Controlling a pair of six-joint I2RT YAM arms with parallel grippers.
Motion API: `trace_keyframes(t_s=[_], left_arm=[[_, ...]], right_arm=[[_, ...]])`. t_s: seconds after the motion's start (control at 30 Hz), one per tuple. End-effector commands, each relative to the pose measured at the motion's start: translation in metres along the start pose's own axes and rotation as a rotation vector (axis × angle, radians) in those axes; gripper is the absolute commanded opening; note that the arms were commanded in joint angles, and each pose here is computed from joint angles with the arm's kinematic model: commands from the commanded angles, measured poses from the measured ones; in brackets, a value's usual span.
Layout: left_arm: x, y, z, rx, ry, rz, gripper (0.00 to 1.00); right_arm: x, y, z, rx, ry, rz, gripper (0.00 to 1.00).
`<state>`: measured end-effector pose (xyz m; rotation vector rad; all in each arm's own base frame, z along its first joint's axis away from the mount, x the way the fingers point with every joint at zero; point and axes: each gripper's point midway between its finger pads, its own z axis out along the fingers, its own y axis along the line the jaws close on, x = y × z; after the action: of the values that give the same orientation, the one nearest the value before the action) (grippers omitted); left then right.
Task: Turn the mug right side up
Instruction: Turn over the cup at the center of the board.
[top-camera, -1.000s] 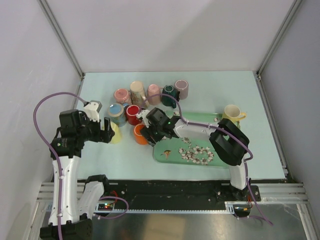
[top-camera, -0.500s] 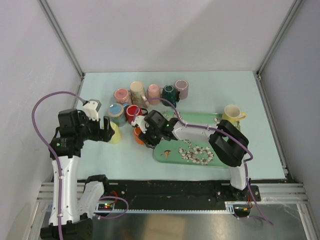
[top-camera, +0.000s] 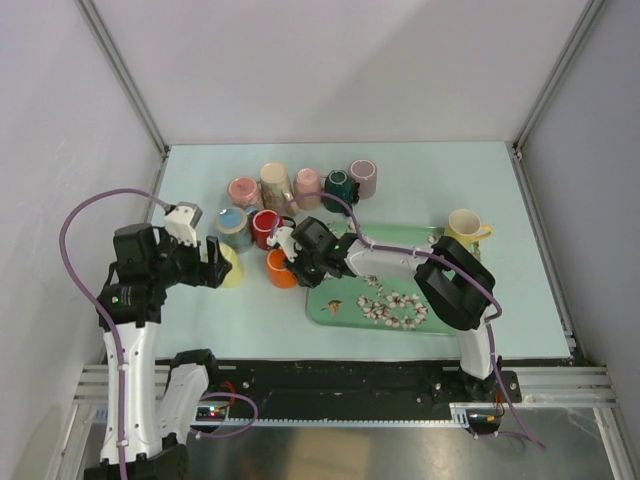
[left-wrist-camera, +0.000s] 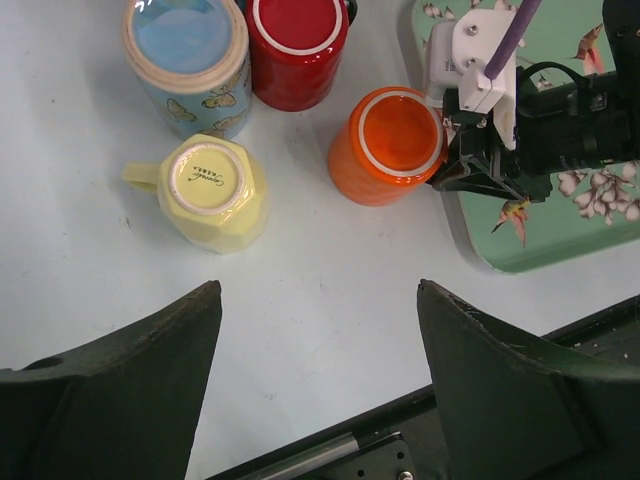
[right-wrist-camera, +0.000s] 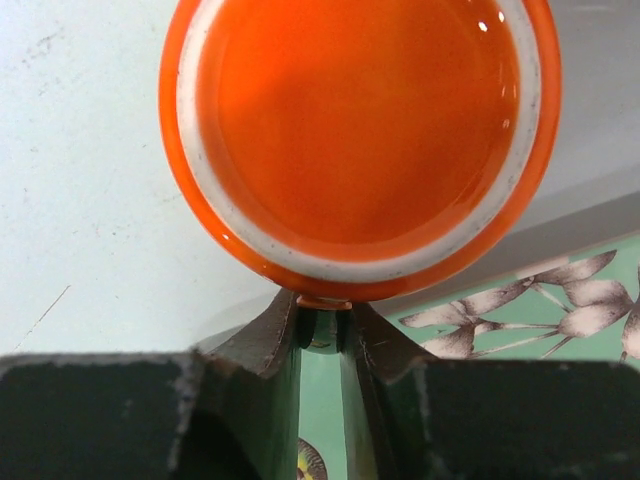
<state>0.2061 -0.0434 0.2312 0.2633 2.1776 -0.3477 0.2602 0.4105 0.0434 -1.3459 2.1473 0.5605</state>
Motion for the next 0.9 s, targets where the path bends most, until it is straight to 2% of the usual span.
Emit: trace_keyframes(t_s=[0.0,0.13,0.33,0.53,0.73,0.87], left_arm=[[-0.009,-0.008,-0.005,0.034,-0.049,0.081,0.82],[-0.015,-0.018,-0.014,0.067,-0.097,0.270,0.83],[-0.033,-0.031,-0.025,0.082,-0.216,0.660,0.84],[-0.073,-0.050,-0.030,0.063,-0.385,0.995,0.86],[-0.112,-0.082,-0.026,0.031,-0.613,1.244,0.88],[-0.116,-0.109,-0.017,0.061,-0.720,1.384,0.89]], right_arm=[[-0.036,0.007,-0.009,-0.035,-0.078,-0.049,0.04],[-0.064,0.015,-0.047,-0.127,-0.140,-0.006,0.00],[-0.085,0.017,-0.118,-0.264,-0.233,0.068,0.00],[-0.093,0.021,-0.186,-0.544,-0.321,0.193,0.00],[-0.098,0.023,-0.234,-0.775,-0.374,0.335,0.00],[-0.092,0.030,-0.249,-0.858,-0.378,0.374,0.00]])
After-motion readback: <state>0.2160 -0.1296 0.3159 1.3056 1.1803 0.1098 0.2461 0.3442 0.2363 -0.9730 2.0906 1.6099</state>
